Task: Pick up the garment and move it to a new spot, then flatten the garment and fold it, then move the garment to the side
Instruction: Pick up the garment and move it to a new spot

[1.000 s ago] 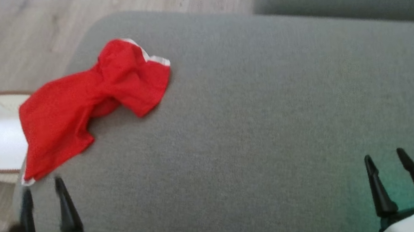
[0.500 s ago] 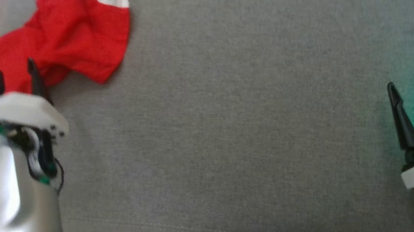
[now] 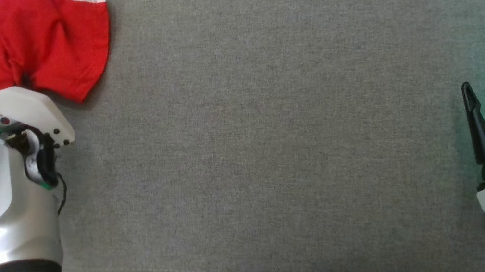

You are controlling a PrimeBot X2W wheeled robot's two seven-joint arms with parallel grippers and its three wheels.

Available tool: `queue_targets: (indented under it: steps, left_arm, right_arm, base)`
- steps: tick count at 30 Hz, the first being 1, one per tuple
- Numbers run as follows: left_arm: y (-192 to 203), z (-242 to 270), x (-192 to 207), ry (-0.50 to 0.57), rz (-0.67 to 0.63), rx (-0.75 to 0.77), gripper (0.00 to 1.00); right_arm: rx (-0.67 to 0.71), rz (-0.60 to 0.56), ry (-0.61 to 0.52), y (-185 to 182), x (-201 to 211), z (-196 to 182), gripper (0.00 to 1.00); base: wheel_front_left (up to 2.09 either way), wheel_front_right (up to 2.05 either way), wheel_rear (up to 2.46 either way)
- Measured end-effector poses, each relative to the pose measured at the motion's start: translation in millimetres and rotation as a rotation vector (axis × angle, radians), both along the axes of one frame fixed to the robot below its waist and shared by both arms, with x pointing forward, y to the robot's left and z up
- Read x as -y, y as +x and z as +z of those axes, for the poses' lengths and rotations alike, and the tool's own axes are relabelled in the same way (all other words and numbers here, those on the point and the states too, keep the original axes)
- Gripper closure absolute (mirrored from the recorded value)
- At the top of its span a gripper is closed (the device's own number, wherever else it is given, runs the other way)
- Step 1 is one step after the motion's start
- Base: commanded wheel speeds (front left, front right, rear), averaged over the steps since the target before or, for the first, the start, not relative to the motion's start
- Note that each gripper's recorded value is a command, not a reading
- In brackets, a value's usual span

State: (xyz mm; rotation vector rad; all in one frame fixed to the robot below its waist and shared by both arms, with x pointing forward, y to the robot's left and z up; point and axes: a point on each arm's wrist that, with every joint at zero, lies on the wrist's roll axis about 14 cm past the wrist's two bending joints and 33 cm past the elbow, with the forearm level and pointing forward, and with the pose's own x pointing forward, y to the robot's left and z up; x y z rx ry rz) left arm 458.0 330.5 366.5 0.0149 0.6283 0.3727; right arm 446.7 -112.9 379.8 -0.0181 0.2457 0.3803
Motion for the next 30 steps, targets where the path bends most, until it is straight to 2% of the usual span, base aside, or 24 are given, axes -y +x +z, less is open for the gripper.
queue_targets:
  steps: [6,12,13,14,16,18,23,30]
  left_arm:
    - [22,41,12,0.021,-0.097,0.132,1.0]
    - [43,101,41,-0.011,-0.216,0.294,1.0]
    - [51,130,63,-0.043,-0.273,0.363,1.0]
    - [51,130,63,-0.043,-0.273,0.363,1.0]
    - [55,160,90,-0.077,-0.344,0.427,1.0]
    - [47,194,137,-0.155,-0.454,0.487,1.0]
    - [7,210,230,-0.392,-0.69,0.469,1.0]
    - [-48,241,318,-0.751,-0.953,0.425,1.0]
  right_arm:
    - [0.023,-0.018,0.029,-7,-4,14,0.0]
    - [0.05,-0.046,0.066,-18,-9,31,0.0]
    - [0.062,-0.056,0.079,-23,-11,38,0.0]
    - [0.062,-0.056,0.079,-23,-11,38,0.0]
    - [0.081,-0.066,0.093,-28,-12,47,0.0]
    - [0.094,-0.084,0.104,-38,-11,55,0.0]
    - [0.108,-0.141,0.106,-53,5,62,0.0]
    - [0.109,-0.243,0.113,-69,33,64,0.0]
  base:
    - [0.0,0.0,0.0]
    - [0.0,0.0,0.0]
    - [0.0,0.0,0.0]
    - [0.0,0.0,0.0]
    - [0.0,0.0,0.0]
    - [0.0,0.0,0.0]
    - [0.0,0.0,0.0]
    - [0.0,0.0,0.0]
